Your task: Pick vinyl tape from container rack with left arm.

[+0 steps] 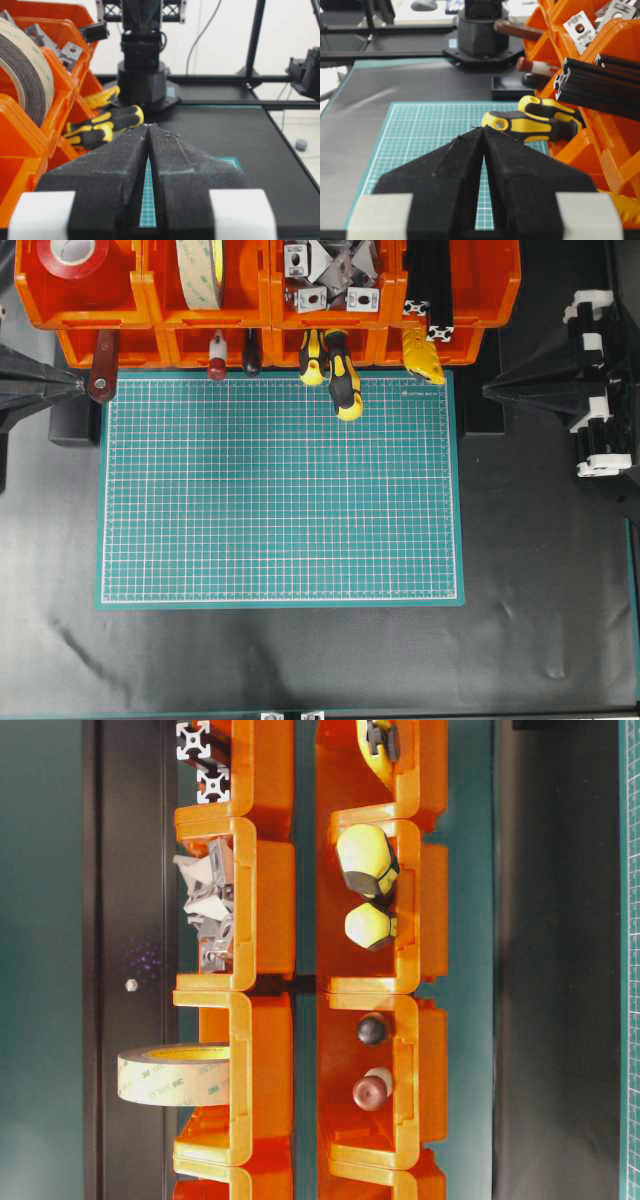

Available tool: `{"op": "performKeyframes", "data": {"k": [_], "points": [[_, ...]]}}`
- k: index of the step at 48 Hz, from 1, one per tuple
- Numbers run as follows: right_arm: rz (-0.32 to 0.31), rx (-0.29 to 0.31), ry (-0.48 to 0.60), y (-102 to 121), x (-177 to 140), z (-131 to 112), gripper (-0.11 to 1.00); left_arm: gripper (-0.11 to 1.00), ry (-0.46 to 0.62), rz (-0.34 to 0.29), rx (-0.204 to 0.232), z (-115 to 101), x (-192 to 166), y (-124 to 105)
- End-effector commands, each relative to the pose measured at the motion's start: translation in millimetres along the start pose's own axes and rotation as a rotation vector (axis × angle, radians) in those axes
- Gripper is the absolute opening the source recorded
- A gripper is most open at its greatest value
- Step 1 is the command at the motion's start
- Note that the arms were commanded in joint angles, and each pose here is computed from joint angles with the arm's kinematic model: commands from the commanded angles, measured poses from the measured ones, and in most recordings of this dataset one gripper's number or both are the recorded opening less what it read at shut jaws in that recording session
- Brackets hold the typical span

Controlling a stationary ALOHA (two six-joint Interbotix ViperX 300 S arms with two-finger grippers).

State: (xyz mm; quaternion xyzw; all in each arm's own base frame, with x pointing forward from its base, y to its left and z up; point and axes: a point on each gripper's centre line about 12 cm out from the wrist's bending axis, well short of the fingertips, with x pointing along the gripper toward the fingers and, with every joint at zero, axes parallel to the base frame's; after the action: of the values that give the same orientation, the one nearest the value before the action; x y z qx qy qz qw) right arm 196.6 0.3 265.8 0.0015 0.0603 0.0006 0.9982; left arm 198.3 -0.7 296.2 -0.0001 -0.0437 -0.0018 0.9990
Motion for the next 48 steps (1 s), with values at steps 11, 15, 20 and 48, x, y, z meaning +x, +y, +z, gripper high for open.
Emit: {"op": "performKeyframes", "data": {"k": [11, 15, 20, 48], "points": [[0.001, 0.128, -0.044, 0, 2, 16, 0.01, 0.0, 0.001, 0.028, -0.033, 89, 19, 6], [0.002, 0.139, -0.05, 0, 2, 18, 0.01, 0.0, 0.097, 0.039, -0.033, 102, 24, 7], [0.004, 0.139, -0.06, 1, 2, 22, 0.01, 0.0, 0.192, 0.054, -0.029, 120, 28, 9], [0.005, 0.139, -0.07, 1, 2, 26, 0.01, 0.0, 0.925, 0.158, 0.056, 162, 50, 38]]}}
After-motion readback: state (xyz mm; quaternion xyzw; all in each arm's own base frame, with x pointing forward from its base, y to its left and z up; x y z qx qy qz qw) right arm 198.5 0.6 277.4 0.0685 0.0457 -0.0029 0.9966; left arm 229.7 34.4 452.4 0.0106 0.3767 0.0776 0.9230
